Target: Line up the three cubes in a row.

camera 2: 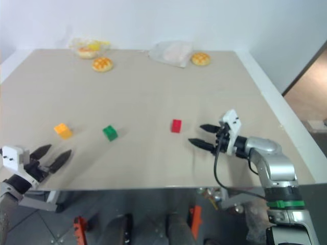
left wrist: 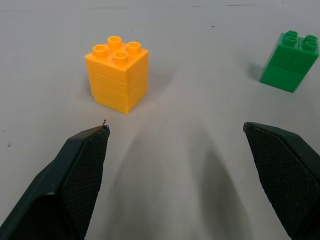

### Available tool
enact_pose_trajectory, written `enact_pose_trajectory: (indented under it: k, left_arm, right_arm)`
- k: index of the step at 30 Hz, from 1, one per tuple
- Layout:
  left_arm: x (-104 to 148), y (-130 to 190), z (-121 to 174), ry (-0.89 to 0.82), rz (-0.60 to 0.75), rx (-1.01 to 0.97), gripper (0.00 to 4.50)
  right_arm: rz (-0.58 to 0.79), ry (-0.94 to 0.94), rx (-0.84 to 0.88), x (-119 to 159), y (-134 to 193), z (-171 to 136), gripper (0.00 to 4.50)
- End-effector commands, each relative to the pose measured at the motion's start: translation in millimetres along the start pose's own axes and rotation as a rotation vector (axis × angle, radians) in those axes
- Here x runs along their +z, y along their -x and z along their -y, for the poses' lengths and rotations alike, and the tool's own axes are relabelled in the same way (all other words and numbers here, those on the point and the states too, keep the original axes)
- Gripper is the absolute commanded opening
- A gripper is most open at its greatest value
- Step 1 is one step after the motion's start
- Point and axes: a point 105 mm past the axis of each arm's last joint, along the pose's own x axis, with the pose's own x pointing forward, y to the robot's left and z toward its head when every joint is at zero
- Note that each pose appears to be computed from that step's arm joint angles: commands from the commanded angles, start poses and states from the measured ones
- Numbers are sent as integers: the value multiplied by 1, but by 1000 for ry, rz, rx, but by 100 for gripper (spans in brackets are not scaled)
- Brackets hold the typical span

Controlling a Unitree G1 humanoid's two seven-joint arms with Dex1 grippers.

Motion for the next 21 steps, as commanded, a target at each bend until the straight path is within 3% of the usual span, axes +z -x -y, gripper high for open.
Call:
enact_pose_trajectory:
  k: [1, 9, 14, 21]
  left_arm:
    - [23, -3, 23, -35, 68, -125, 443]
    - [68, -17, 107, -77, 132, -692, 443]
    - [79, -25, 125, -93, 157, -827, 443]
    - [85, -30, 130, -83, 170, -869, 443]
  right_arm:
    - [-29, 85, -7, 6, 2, 5, 427]
    - [-112, 217, 48, 7, -30, 22, 427]
    - [-111, 237, 69, 16, -49, 34, 427]
    - [-109, 238, 95, 18, -67, 38, 427]
